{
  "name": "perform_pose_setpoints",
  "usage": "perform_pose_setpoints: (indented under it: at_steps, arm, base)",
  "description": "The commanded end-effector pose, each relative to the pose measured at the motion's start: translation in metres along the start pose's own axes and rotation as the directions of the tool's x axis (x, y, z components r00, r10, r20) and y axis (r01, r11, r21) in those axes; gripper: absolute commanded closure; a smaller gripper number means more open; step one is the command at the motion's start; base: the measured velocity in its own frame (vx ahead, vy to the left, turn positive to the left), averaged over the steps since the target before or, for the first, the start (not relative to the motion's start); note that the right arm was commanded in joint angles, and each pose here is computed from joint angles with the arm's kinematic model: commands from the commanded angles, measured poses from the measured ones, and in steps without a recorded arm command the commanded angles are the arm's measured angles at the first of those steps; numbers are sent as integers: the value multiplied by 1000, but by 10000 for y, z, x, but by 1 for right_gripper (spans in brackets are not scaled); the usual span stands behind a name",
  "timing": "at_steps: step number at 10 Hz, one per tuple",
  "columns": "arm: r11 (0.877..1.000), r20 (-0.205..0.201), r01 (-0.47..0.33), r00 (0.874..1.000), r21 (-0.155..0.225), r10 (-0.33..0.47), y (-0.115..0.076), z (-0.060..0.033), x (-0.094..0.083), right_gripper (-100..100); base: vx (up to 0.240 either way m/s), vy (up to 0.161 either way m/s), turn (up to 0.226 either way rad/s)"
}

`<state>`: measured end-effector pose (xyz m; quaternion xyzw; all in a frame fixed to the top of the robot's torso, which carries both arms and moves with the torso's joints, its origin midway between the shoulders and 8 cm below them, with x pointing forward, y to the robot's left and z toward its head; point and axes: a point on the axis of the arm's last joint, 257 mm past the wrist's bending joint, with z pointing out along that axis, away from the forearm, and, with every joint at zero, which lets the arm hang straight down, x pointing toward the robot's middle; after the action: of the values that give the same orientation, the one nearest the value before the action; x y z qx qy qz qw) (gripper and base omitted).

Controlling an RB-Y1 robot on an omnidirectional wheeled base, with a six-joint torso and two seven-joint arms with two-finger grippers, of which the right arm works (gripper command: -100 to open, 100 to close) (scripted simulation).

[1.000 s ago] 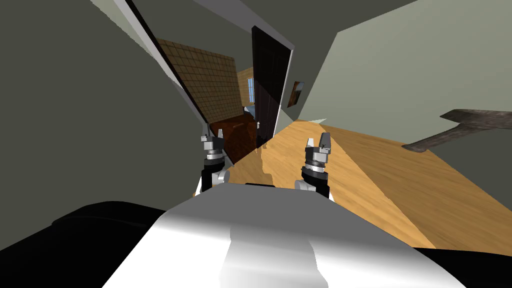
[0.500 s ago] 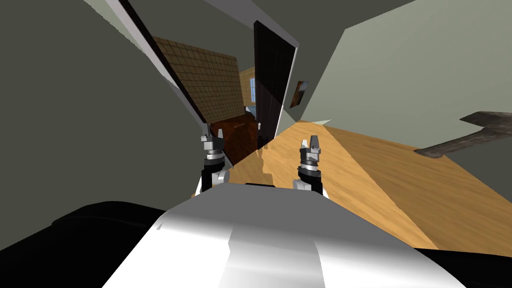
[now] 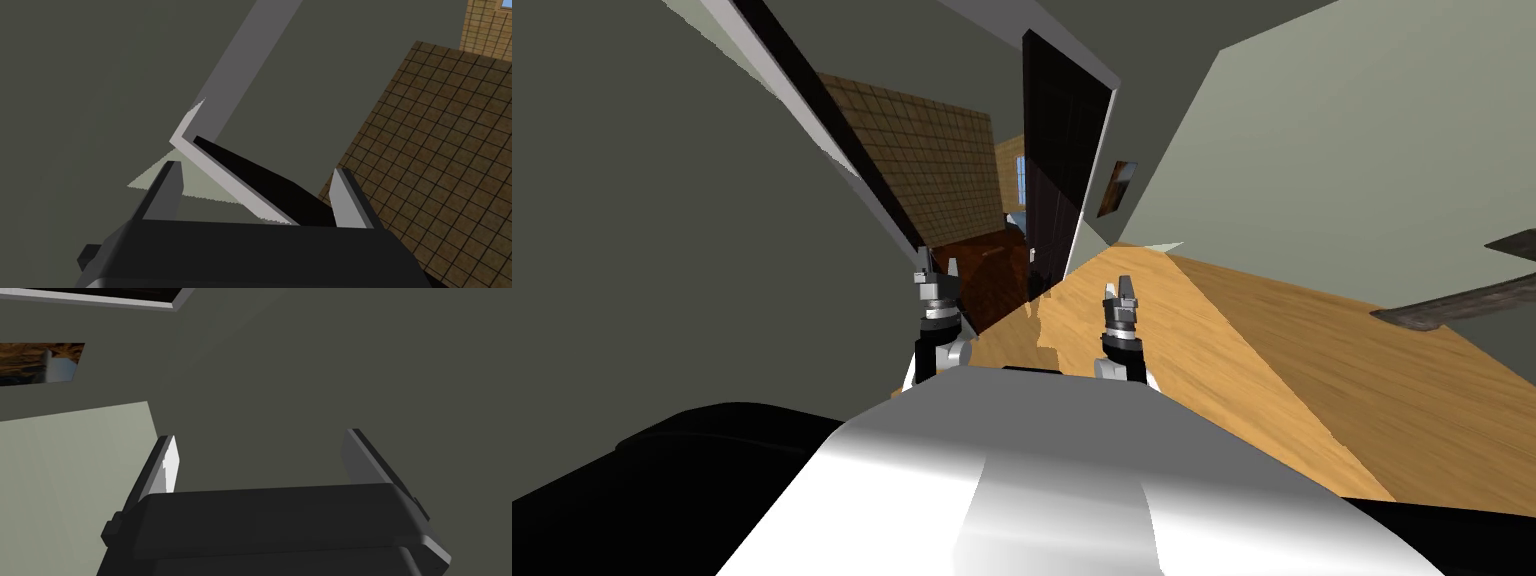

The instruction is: Push the door open

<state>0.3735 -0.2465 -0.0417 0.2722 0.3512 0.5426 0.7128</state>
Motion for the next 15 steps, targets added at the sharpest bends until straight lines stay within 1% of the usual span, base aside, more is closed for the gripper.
perform_pose_setpoints:
  at_steps: [1, 6, 9, 14, 15]
  arm:
    - [1000, -20, -10, 1000, 16, 10, -121, -11, 81, -100]
    - [998, -55, -27, 998, 48, 30, -354, -53, 224, -100]
    - [996, -90, -44, 995, 84, 52, -598, -106, 373, -100]
    - [990, -123, -61, 989, 124, 76, -855, -173, 532, -100]
    - [988, -136, -67, 987, 141, 87, -957, -203, 596, -100]
  base:
    - [148, -34, 63]
    - [98, -25, 44]
    - [137, -42, 75]
    - [106, -39, 55]
    - [116, -64, 90]
